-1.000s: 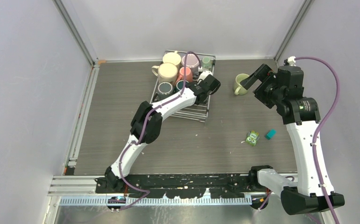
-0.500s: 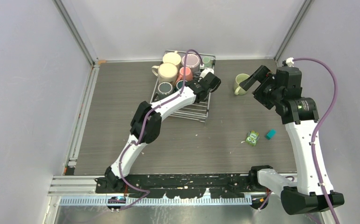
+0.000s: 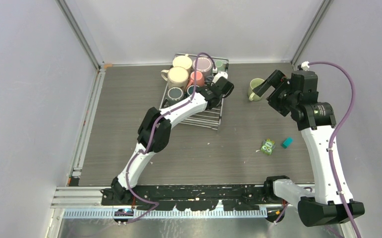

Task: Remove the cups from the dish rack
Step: Unload the cup from the dish rack.

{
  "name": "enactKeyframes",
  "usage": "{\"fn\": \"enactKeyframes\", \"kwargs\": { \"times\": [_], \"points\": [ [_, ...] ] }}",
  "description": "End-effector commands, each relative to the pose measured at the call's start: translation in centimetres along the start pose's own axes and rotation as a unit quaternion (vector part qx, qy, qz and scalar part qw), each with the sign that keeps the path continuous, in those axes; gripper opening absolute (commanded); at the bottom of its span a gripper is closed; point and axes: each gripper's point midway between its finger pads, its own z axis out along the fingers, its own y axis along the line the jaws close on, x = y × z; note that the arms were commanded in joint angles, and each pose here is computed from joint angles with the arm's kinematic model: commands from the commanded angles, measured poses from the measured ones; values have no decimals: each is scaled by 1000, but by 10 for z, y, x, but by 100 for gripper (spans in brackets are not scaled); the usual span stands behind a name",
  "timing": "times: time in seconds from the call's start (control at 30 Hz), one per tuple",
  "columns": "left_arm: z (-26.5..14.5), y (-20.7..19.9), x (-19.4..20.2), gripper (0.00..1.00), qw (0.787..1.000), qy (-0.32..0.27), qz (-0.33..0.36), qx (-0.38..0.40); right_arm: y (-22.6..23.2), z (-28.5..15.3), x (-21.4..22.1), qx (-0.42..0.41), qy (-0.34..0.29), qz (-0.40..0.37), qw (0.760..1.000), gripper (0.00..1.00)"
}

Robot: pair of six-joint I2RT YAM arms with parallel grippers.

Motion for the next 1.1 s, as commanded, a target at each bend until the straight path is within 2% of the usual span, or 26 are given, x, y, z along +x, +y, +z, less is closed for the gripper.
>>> {"fn": "enactKeyframes", "kwargs": {
  "times": [0.0,0.27,0.6,0.8,1.07],
  "points": [
    [-23,2,-25,0,999,-27,-4,23,10,3,-4,-21,-9,-1,1000,100],
    [-73,4,-62,0,994,-77,-20,72,25,24,4,-64,13,23,998,100],
    [-133,9,-87,0,984,-107,-57,129,56,53,9,-140,30,69,987,100],
    [-184,10,-107,0,969,-119,-101,190,76,63,11,-199,41,97,974,100],
    [-245,8,-125,0,939,-121,-161,279,116,50,3,-314,36,122,941,100]
  ]
}}
